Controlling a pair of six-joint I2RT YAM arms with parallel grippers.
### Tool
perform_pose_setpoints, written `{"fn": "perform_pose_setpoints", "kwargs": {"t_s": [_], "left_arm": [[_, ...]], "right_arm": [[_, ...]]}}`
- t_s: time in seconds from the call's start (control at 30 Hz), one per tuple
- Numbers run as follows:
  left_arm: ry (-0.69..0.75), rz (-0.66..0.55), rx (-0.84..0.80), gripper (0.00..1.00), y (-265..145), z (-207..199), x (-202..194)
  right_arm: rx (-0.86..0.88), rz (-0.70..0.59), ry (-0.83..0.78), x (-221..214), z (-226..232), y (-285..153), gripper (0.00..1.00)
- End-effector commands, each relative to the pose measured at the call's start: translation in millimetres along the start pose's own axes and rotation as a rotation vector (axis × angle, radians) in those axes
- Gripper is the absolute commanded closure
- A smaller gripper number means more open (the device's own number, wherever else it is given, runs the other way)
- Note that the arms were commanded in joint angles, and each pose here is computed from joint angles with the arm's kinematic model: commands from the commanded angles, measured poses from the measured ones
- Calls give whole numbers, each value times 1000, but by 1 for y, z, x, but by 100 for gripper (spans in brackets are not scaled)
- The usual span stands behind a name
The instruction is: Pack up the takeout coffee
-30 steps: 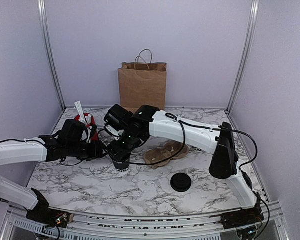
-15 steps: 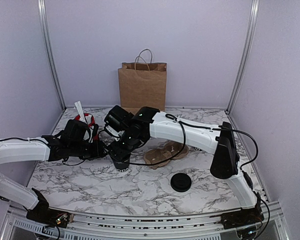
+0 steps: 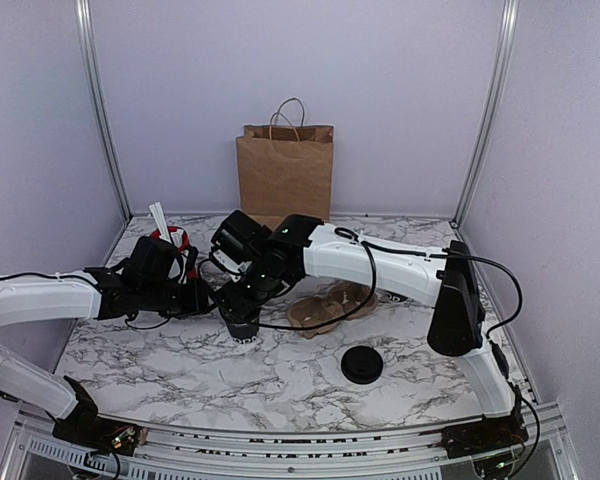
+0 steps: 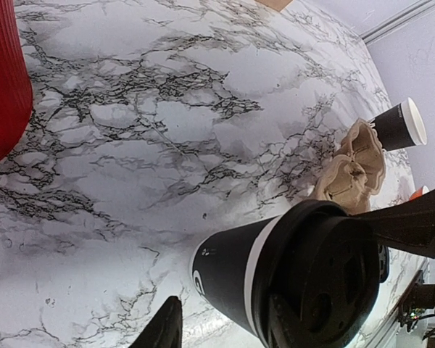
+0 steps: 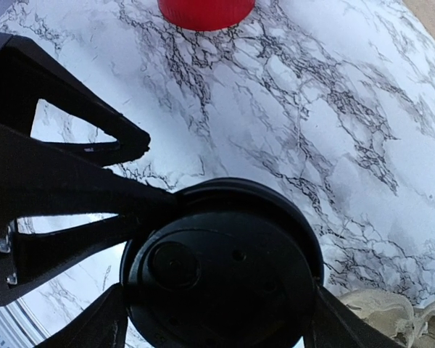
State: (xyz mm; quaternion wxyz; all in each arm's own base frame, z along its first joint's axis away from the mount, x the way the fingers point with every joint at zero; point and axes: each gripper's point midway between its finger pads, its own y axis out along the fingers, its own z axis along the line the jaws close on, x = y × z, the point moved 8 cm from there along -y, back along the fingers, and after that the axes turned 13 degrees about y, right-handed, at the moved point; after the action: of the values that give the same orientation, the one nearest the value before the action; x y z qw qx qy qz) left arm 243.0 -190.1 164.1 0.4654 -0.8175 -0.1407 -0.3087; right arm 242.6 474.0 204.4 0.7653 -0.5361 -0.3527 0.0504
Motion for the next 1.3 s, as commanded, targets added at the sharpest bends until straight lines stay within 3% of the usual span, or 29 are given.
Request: {"fn": "perform_pose_setpoints", "kwargs": {"t_s": [0.0,0.83,1.0,1.27], "left_arm": [[23,116,86,60,-4,8,-14],[86,23,12,56,-19,-21,23],[82,15,13,56,-25,-21,22],[86,1,-6,56,-26,-28,27]], "right_arm": [[77,23,34,-4,11,-17,20],[55,-178,133,20,0,-63,15],[80,-197,195,19,-25,-67,22],[225,-168,306,6,-61,-50,46]]}}
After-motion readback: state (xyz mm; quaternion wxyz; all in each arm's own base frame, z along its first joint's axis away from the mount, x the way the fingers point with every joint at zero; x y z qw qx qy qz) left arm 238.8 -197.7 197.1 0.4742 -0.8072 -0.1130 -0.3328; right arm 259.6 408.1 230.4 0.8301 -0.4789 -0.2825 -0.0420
